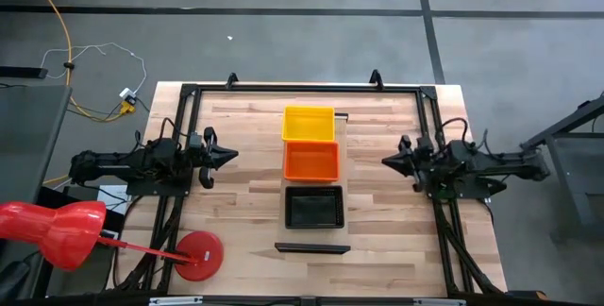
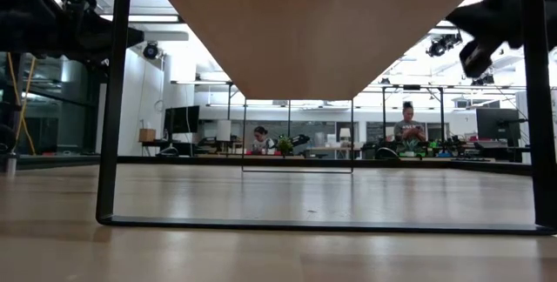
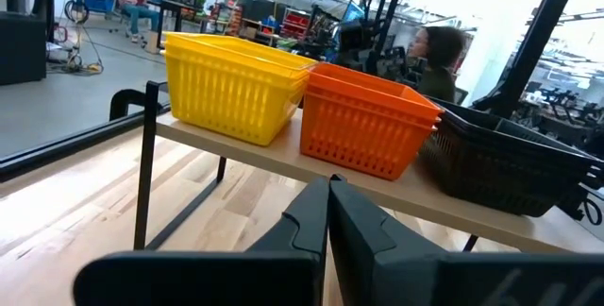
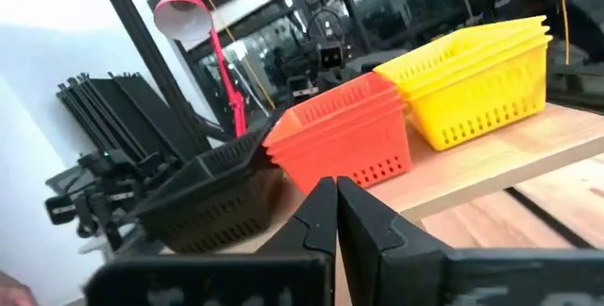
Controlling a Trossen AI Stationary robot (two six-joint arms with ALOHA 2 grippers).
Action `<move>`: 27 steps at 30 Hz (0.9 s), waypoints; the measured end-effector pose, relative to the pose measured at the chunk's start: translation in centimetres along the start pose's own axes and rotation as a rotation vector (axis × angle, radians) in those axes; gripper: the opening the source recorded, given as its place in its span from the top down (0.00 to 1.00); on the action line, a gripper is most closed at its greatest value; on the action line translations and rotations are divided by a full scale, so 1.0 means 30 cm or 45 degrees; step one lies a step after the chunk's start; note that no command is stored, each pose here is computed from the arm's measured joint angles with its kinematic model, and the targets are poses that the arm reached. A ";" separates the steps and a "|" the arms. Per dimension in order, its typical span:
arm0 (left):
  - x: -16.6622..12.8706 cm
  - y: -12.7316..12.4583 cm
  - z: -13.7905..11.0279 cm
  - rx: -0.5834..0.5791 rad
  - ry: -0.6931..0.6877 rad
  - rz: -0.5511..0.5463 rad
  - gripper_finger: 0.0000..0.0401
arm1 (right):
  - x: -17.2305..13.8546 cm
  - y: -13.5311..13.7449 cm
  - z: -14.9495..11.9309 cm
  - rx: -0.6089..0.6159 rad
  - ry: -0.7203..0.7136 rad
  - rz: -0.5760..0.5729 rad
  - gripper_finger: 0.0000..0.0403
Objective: Stack baskets on shelf by color
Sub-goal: Return to Home Position
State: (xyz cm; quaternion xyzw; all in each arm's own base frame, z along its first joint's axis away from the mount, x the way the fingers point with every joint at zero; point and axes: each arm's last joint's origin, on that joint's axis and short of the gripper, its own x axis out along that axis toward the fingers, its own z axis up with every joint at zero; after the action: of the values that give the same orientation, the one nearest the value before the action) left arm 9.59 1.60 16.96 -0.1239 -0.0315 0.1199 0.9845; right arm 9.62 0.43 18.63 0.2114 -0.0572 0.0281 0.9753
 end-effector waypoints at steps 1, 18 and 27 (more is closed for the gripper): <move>0.000 0.000 0.000 0.000 0.000 0.000 1.00 | 0.001 -0.009 -0.019 -0.015 -0.012 0.001 1.00; 0.000 0.000 0.000 0.000 0.000 0.000 1.00 | 0.001 -0.031 -0.055 -0.173 0.125 -0.131 1.00; 0.000 0.000 0.000 0.000 0.000 0.000 1.00 | 0.001 -0.032 -0.056 -0.024 0.119 -0.139 1.00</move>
State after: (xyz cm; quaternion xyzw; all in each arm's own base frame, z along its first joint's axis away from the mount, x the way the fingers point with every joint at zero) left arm 9.59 1.60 16.96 -0.1238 -0.0315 0.1199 0.9845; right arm 9.88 0.26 16.73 0.2034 -0.0003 -0.0159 0.9790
